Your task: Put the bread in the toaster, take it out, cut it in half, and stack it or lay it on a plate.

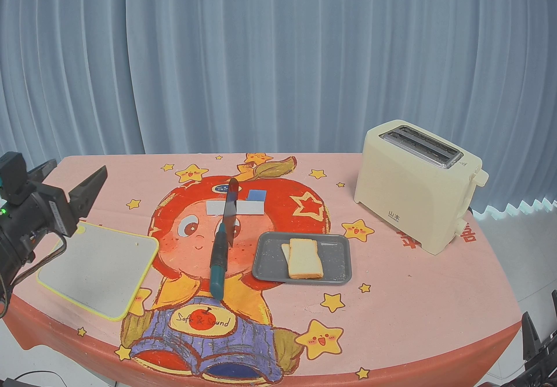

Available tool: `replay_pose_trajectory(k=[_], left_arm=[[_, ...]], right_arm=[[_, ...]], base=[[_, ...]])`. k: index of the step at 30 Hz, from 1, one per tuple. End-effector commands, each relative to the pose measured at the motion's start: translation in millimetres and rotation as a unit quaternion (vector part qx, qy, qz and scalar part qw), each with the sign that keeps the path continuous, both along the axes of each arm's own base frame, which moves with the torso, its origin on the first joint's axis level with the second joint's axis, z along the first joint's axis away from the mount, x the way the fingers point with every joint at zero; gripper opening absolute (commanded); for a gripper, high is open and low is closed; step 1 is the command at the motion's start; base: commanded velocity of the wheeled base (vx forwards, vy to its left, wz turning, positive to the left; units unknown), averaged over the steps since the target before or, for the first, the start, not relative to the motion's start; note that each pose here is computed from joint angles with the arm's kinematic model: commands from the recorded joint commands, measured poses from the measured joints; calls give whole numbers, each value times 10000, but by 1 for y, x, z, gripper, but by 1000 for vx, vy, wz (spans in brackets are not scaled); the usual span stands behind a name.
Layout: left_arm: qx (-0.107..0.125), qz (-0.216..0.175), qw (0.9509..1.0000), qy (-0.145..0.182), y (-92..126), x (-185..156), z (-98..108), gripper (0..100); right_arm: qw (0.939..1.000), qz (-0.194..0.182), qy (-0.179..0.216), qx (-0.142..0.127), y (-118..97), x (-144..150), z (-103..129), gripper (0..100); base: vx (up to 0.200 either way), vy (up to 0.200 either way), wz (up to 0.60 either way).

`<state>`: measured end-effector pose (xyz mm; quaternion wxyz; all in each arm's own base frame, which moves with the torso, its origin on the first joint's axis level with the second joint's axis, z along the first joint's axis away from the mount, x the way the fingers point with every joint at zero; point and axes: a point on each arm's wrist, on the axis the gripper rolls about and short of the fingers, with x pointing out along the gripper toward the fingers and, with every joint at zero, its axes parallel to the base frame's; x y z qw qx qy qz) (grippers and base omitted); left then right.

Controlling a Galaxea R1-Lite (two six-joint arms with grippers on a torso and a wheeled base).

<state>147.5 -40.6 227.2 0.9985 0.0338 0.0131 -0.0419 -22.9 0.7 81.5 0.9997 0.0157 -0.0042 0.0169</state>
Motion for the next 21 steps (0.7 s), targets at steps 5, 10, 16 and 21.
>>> replay_pose_trajectory(k=[5,10,16,21], left_arm=[[-8,-252,9997,46,15,-31,-23,100],[-306,-377,9987,145,19,-48,-39,100],[-539,-364,9976,228,25,-74,-64,100],[-527,-289,9973,430,28,-85,-86,100]], right_arm=[[10000,1,6,-4,0,0,-5,100],[10000,1,6,-4,0,0,-5,100],[10000,1,6,4,0,0,-5,100],[10000,1,6,-4,0,0,-5,100]], base=[[0,0,0],[0,0,0],[0,0,0],[0,0,0]])
